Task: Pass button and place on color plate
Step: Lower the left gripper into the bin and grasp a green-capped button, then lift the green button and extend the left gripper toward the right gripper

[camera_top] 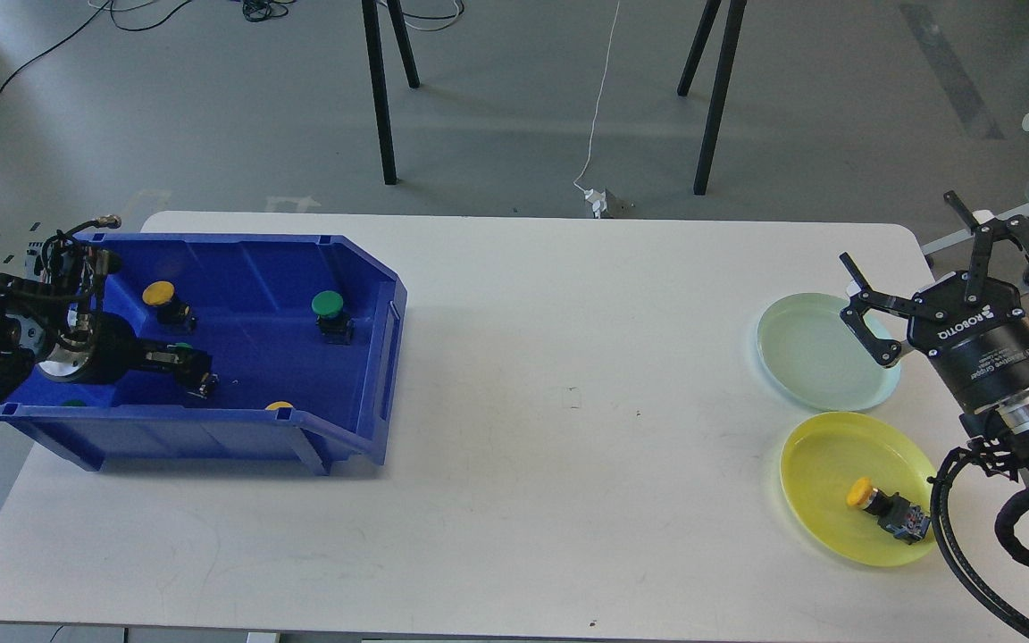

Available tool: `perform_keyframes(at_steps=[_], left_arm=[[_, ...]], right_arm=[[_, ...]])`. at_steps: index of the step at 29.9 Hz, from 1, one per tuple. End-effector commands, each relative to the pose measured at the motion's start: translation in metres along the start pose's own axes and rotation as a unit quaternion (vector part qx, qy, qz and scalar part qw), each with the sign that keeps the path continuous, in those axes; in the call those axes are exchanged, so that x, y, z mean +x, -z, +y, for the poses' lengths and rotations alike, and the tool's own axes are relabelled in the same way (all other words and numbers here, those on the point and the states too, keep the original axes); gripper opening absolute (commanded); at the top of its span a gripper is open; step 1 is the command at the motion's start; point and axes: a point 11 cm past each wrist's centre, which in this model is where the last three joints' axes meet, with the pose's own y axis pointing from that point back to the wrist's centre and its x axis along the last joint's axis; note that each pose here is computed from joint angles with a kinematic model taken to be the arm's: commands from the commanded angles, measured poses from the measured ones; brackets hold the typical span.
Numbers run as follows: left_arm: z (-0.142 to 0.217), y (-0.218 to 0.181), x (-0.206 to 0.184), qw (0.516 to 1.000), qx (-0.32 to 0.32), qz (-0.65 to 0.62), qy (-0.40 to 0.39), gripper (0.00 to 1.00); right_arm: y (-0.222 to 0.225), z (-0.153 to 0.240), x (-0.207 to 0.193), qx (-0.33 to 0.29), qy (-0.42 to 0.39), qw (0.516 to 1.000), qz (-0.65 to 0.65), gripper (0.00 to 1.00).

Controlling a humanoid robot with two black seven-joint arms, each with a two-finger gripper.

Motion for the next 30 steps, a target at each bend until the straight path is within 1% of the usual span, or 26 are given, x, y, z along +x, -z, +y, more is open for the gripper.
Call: perform_keyframes(at_steps=[1, 2, 4, 9, 11, 13, 14, 18, 20, 23, 27, 30], left_arm=[[0.0, 0.001, 0.0, 1.0, 0.001, 0.0, 0.001, 0.09], [0.001, 0.002, -0.001, 1.0, 0.002, 0.0, 0.001, 0.07], [0.002, 0.004, 0.0, 1.0, 0.005, 0.0, 0.0, 0.05], [0.006, -0.006, 0.014, 1.0, -0.014, 0.006, -0.019, 0.04], [0.015, -0.013, 0.029, 0.998, -0.037, 0.023, -0.045, 0.05], [0.036, -0.013, 0.043, 0.994, -0.063, 0.041, -0.076, 0.05], [0.048, -0.016, 0.049, 0.991, -0.083, 0.049, -0.092, 0.05], [0.096, -0.051, 0.069, 0.965, -0.196, 0.08, -0.154, 0.05], [0.111, -0.067, 0.071, 0.952, -0.24, 0.093, -0.166, 0.05], [0.127, -0.098, 0.072, 0.925, -0.316, 0.124, -0.172, 0.05], [0.146, -0.167, 0.077, 0.881, -0.429, 0.117, -0.163, 0.05], [0.149, -0.236, 0.078, 0.834, -0.524, 0.114, -0.13, 0.05]], right_arm=[[-0.001, 0.0, 0.0, -0.001, 0.0, 1.0, 0.0, 0.97], [-0.001, 0.0, 0.0, -0.001, 0.0, 1.0, 0.0, 0.97], [-0.001, 0.0, 0.0, -0.001, 0.0, 1.0, 0.0, 0.97], [-0.001, 0.001, 0.001, -0.001, -0.002, 1.0, 0.0, 0.97], [-0.001, 0.001, 0.0, 0.0, -0.001, 1.0, 0.0, 0.97], [0.0, 0.001, 0.001, 0.0, -0.002, 1.0, 0.0, 0.97], [0.0, 0.001, 0.001, 0.0, -0.002, 1.0, 0.0, 0.97], [0.0, 0.001, 0.002, 0.0, -0.003, 1.0, 0.001, 0.99], [0.001, 0.001, 0.001, -0.002, -0.002, 1.0, 0.005, 0.99], [0.007, 0.004, 0.0, -0.024, 0.001, 0.999, 0.047, 0.99], [0.002, 0.004, -0.01, -0.076, 0.027, 0.987, 0.142, 0.99], [-0.001, 0.002, -0.013, -0.103, 0.044, 0.971, 0.212, 0.99]])
